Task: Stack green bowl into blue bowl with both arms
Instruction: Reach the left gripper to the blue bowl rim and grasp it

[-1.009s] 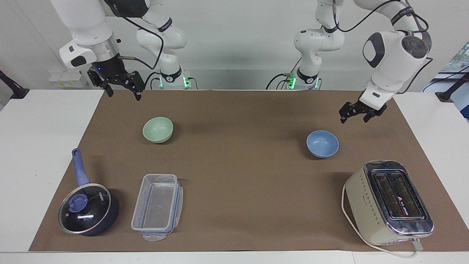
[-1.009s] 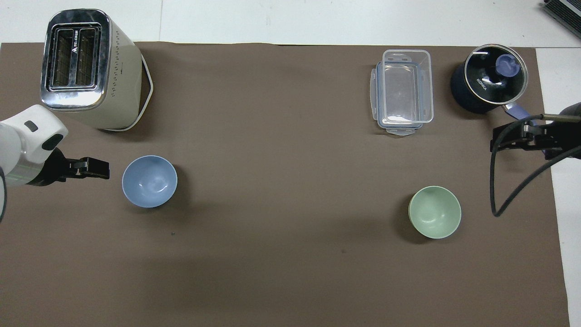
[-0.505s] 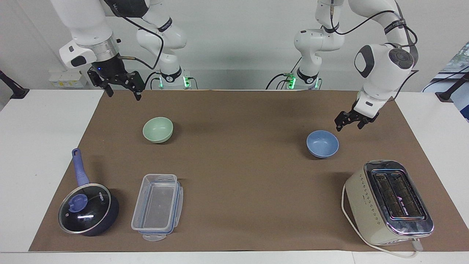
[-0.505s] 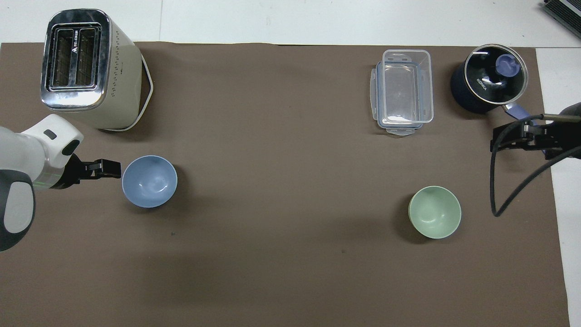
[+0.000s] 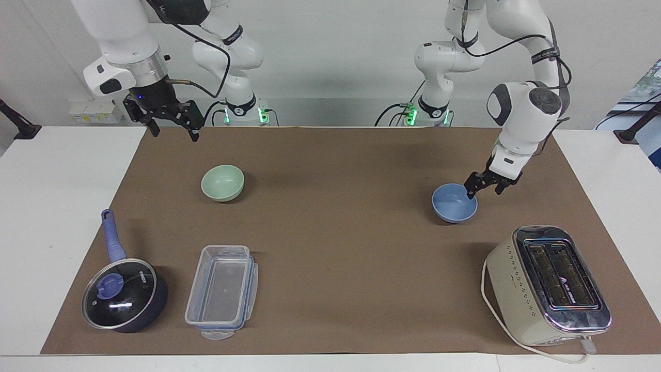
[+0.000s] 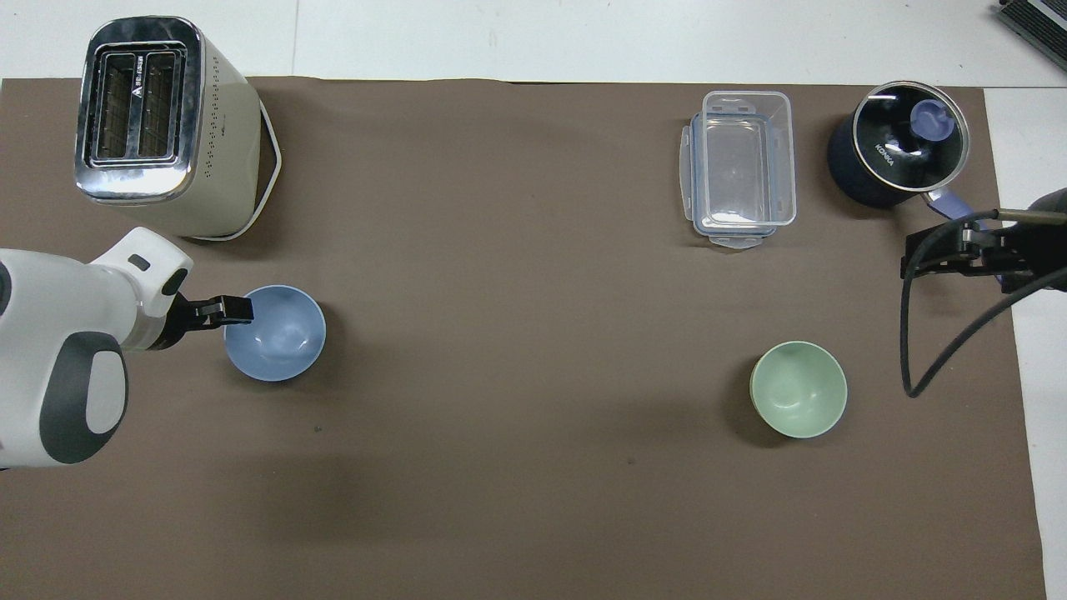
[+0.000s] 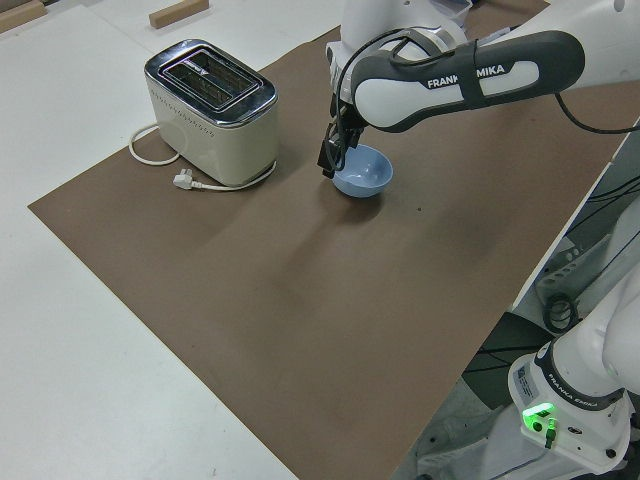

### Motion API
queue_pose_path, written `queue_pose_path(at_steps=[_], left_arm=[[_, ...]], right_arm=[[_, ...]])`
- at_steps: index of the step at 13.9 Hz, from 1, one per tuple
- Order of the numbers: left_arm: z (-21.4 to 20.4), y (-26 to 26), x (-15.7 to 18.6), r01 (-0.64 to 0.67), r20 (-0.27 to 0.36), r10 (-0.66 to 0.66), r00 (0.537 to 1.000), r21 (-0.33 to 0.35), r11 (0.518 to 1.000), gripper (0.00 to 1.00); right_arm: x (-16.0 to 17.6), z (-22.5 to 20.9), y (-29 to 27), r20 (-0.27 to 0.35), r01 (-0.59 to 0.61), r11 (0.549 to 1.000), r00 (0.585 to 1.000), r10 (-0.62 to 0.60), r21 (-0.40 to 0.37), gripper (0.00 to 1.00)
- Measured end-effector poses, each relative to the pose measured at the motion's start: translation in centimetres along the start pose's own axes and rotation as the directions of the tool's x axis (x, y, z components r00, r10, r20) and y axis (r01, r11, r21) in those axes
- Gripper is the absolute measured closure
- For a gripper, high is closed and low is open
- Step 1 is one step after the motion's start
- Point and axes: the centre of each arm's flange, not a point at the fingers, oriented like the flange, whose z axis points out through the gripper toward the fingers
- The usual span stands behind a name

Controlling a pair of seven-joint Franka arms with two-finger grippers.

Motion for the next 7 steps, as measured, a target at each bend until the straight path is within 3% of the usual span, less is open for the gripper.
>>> queue_pose_path(at_steps=[7], left_arm=[[3.4, 0.8, -1.0, -0.004, 0.014, 0.004, 1.000, 0.003, 1.000, 0.00]], right_arm=[[0.0, 0.0, 0.1, 0.000, -0.001, 1.000, 1.000, 0.001, 0.000, 0.00]])
